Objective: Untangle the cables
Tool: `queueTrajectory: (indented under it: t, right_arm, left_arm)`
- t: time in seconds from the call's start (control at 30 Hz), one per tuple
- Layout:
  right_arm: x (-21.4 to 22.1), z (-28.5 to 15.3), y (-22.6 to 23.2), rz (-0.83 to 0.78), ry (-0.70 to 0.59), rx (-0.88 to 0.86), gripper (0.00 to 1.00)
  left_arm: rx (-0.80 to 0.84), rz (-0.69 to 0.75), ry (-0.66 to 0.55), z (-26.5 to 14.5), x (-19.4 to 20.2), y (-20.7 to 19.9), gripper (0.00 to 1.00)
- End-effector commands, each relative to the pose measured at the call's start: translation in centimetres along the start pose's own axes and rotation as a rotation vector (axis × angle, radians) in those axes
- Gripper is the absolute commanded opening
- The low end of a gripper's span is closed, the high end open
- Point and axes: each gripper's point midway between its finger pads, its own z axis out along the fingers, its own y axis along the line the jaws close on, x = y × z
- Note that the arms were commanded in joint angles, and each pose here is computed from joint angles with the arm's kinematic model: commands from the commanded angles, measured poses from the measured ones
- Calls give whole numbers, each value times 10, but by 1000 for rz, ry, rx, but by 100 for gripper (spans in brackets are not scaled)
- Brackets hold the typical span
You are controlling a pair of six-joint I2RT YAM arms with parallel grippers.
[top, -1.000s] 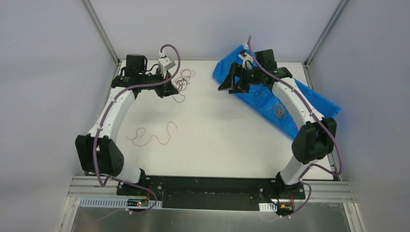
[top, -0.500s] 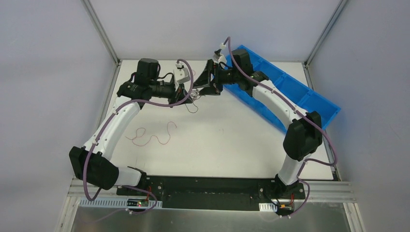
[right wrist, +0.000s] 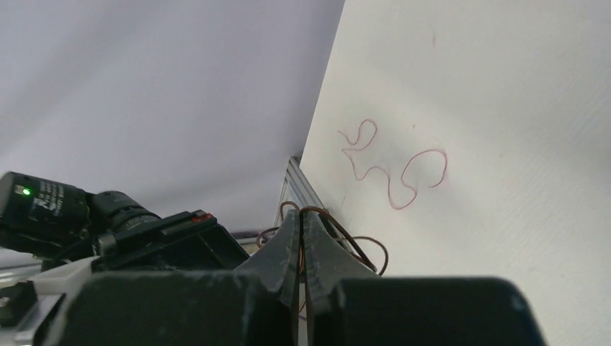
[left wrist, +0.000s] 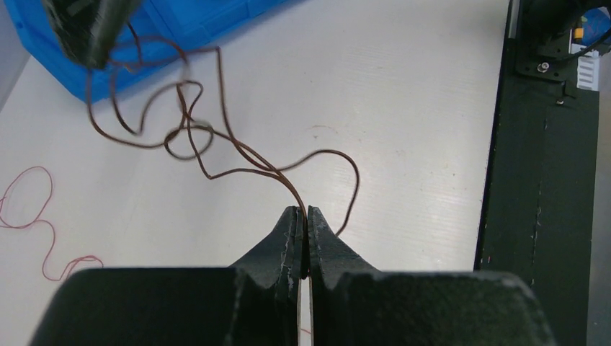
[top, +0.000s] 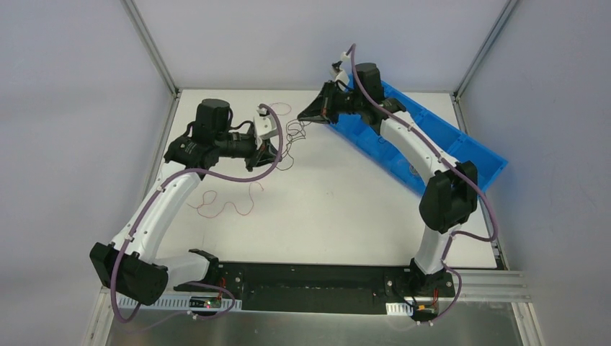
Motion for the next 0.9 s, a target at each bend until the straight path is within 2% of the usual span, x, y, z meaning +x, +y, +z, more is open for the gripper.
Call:
queueTrajectory:
  t: [0.0, 0.23, 0.37, 0.4, 0.47, 0.53, 0.63, 0.67, 0.87]
  right_arm:
    - [-54, -37, 13, -140, -178, 44, 0]
    - [-127, -90, 5, -207, -421, 153, 0]
    - [-162, -121, 7, -261, -525, 190, 0]
    - [-169, -126, 7, -273, -543, 197, 0]
    - [-184, -140, 6, -298, -584, 217, 0]
    - [-196, -151, 5, -322, -616, 231, 0]
    - [-210, -164, 1, -343, -652, 253, 0]
    - [-214, -168, -2, -347, -659, 259, 0]
    - [-232, -189, -34, -388, -689, 356, 0]
  left_arm:
    - [6, 49, 13, -8, 6, -14, 0]
    - [49, 38, 65, -9, 28, -26, 0]
    - [18, -16, 141, -2, 49, -15, 0]
    - [-4, -45, 169, 0, 55, -9, 5]
    - [-56, -94, 210, 2, 59, 6, 24]
    - [-91, -137, 234, 5, 59, 17, 37]
    - [-106, -153, 245, 7, 59, 24, 67]
    - [-109, -161, 250, 8, 60, 25, 73]
    - [-175, -207, 307, 7, 74, 37, 91]
